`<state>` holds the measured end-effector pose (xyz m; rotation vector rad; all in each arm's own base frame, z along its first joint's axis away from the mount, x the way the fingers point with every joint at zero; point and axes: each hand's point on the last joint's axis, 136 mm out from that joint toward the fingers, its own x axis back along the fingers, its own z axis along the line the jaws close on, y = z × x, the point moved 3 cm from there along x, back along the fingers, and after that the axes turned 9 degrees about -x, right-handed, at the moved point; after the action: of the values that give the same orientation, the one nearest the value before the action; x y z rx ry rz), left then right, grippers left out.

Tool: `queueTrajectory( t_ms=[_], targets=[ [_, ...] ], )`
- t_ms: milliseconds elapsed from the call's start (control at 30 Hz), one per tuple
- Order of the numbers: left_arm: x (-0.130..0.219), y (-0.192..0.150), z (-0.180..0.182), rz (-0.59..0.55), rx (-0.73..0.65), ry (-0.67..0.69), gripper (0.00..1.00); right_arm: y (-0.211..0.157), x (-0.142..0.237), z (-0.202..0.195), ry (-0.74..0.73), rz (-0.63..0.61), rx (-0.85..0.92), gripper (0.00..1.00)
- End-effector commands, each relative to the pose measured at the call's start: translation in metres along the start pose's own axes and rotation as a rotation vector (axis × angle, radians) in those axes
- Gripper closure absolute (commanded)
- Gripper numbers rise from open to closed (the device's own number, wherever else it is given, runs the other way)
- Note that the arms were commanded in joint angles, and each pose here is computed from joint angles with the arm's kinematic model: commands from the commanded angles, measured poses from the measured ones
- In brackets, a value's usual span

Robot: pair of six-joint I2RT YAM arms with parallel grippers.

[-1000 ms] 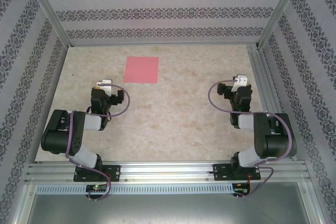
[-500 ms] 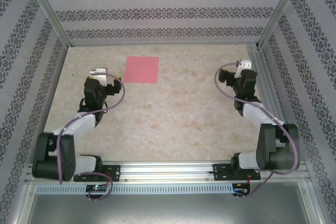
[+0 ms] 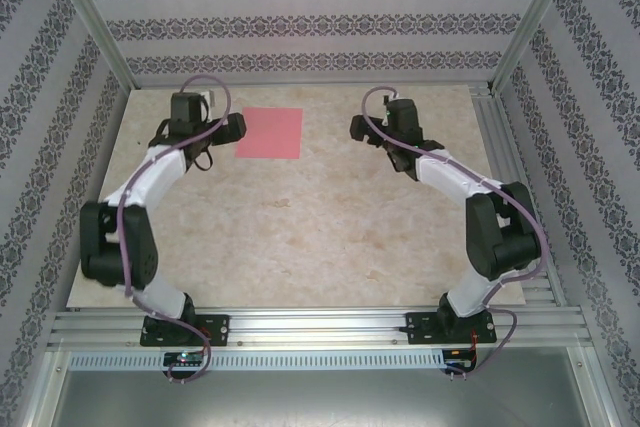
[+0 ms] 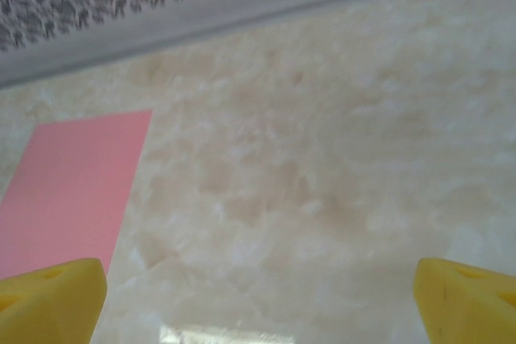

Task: Fold a paper plane with a square sheet of paper (fold left side to right side)
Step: Move the square sheet of paper to the center of the table.

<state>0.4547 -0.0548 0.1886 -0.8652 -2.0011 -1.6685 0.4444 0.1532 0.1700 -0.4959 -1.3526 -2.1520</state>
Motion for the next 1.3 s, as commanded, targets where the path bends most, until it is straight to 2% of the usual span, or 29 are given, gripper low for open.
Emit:
queueTrajectory(
  t_ms=[0, 233, 567, 967, 1267],
  targets=[
    [-0.028, -0.013, -0.008, 0.163, 0.074, -0.103, 0.0, 0.001, 0.0, 0.014, -0.011, -0.004, -0.038, 0.02],
    [-0.098, -0.015, -0.037, 0.27, 0.071, -0.212, 0.0, -0.018, -0.003, 0.017, -0.026, 0.039, -0.015, 0.02],
    [-0.151, -0.024, -0.058, 0.355, 0.052, -0.218, 0.0, -0.032, -0.001, 0.018, -0.036, 0.073, 0.008, 0.02],
    [-0.157, -0.065, -0.065, 0.439, 0.023, -0.197, 0.0, -0.034, 0.011, 0.016, -0.07, 0.077, 0.043, 0.02],
    [-0.131, -0.085, -0.085, 0.465, -0.026, -0.214, 0.0, -0.041, 0.021, 0.008, -0.084, 0.072, 0.019, 0.02]
  ],
)
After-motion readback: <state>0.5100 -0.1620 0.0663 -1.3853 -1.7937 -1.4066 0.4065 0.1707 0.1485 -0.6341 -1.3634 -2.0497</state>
